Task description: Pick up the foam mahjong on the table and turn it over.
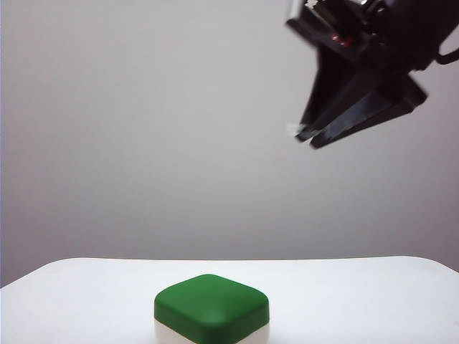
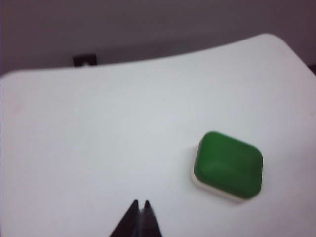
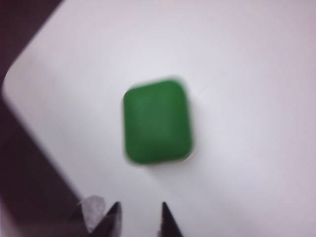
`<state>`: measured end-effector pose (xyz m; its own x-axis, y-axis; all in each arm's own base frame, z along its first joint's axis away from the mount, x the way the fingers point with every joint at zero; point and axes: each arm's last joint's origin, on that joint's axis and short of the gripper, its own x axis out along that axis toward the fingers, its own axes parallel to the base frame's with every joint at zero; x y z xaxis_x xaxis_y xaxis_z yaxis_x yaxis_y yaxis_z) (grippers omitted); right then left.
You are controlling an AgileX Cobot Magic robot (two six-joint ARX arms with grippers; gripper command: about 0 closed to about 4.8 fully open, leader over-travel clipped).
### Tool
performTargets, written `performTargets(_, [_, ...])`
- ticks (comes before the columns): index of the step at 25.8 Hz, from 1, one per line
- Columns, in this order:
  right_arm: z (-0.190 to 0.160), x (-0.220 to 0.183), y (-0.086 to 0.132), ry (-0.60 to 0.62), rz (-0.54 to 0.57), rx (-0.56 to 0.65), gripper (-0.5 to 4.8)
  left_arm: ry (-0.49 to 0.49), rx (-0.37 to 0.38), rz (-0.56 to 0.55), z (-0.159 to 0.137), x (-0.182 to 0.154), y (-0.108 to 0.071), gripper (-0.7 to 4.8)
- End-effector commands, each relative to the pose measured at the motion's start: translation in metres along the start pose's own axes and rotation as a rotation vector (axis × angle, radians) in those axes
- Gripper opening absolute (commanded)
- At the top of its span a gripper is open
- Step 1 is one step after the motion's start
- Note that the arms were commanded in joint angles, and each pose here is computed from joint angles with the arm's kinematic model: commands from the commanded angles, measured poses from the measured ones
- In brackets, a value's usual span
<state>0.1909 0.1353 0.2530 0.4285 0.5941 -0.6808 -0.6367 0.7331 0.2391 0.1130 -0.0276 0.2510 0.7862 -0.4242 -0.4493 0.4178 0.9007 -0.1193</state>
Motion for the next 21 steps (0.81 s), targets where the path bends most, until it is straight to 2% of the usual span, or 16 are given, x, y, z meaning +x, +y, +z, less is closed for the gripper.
performTargets(1, [-0.001, -0.031, -0.004, -0.234, -0.221, 0.005, 0.2, -0.181, 0.027, 0.115, 0.0, -0.015, -0.001, -0.06])
performTargets(3, [-0.002, -0.044, -0.01, -0.306, -0.244, 0.026, -0.05, -0.259, 0.028, 0.123, -0.001, -0.02, -0.002, -0.06])
performTargets(7, [-0.004, -0.071, -0.028, -0.417, -0.307, 0.082, -0.06, -0.374, 0.057, 0.117, -0.011, -0.024, -0.004, -0.06])
performTargets(10, [-0.006, -0.088, -0.042, -0.471, -0.29, 0.114, -0.06, -0.409, 0.065, 0.11, -0.023, -0.021, -0.003, -0.06])
performTargets(13, [-0.01, -0.098, -0.05, -0.519, -0.241, 0.118, -0.06, -0.406, 0.03, 0.109, -0.035, -0.016, -0.002, -0.06])
performTargets(15, [-0.015, -0.101, -0.049, -0.571, -0.295, 0.119, -0.06, -0.403, 0.007, 0.109, -0.04, -0.013, -0.001, -0.06])
performTargets(16, [-0.023, -0.105, -0.045, -0.681, -0.36, 0.122, -0.06, -0.407, 0.007, 0.109, -0.043, -0.013, -0.001, -0.06])
performTargets(18, [-0.039, -0.106, -0.037, -0.821, -0.36, 0.101, -0.06, -0.424, 0.013, 0.127, -0.044, -0.014, -0.001, -0.06])
performTargets(21, [-0.065, -0.093, -0.033, -0.849, -0.413, 0.147, -0.06, -0.428, 0.057, 0.158, -0.047, -0.012, 0.0, -0.06])
